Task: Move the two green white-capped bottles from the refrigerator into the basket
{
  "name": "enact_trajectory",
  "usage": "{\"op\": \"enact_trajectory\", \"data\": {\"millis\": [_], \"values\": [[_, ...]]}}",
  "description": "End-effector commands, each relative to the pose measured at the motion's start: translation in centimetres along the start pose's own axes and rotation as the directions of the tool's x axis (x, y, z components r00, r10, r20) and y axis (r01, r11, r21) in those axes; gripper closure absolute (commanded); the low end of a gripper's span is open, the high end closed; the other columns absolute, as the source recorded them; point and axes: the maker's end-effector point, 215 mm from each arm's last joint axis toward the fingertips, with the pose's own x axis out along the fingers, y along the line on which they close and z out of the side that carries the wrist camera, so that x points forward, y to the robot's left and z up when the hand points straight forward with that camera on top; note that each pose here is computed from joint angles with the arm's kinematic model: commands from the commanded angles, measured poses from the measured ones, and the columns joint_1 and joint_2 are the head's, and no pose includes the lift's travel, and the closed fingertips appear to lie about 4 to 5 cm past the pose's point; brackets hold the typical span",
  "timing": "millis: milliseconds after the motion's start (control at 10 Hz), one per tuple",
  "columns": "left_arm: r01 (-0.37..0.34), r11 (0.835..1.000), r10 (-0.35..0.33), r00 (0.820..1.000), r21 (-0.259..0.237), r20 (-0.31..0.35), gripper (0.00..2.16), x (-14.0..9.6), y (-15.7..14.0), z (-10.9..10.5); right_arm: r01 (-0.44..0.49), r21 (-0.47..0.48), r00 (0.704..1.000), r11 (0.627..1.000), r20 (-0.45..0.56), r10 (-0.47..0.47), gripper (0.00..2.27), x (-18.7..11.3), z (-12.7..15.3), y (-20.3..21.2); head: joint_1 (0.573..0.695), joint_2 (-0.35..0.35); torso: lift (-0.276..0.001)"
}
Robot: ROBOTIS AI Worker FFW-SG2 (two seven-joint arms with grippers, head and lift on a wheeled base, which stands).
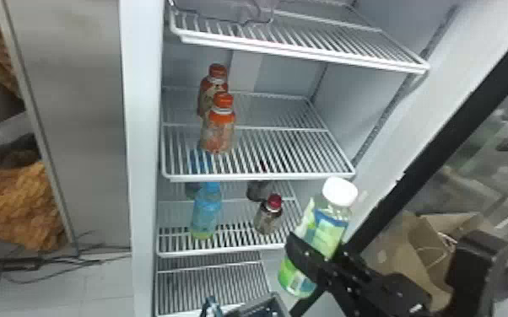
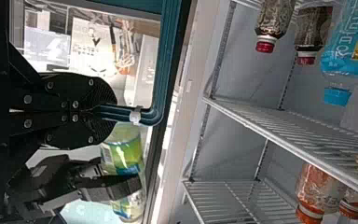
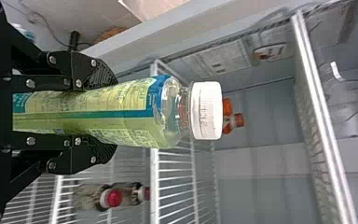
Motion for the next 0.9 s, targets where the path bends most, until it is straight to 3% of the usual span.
{"op": "enact_trajectory", "data": {"millis": [0,500,800], "values": [[-0.001,1.0,0.001,1.0,0.005,0.002,1.21,0.0,0.0,0.1,0.015,0.041,0.996,0.999,-0.083,-0.012,0.89,-0.9,-2.7,-0.4,0.695,-0.35,-0.004],[-0.001,1.0,0.001,1.0,0.004,0.001,1.21,0.1,0.0,0.0,0.035,0.179,0.946,0.983,-0.324,0.025,0.89,-1.8,-11.8,-0.9,0.695,-0.35,-0.004],[0.001,1.0,-0.001,1.0,0.001,0.002,1.21,0.1,0.0,0.1,0.044,0.265,0.914,0.963,-0.401,0.069,0.89,-1.0,-16.1,-1.1,0.695,-0.35,-0.004]]}}
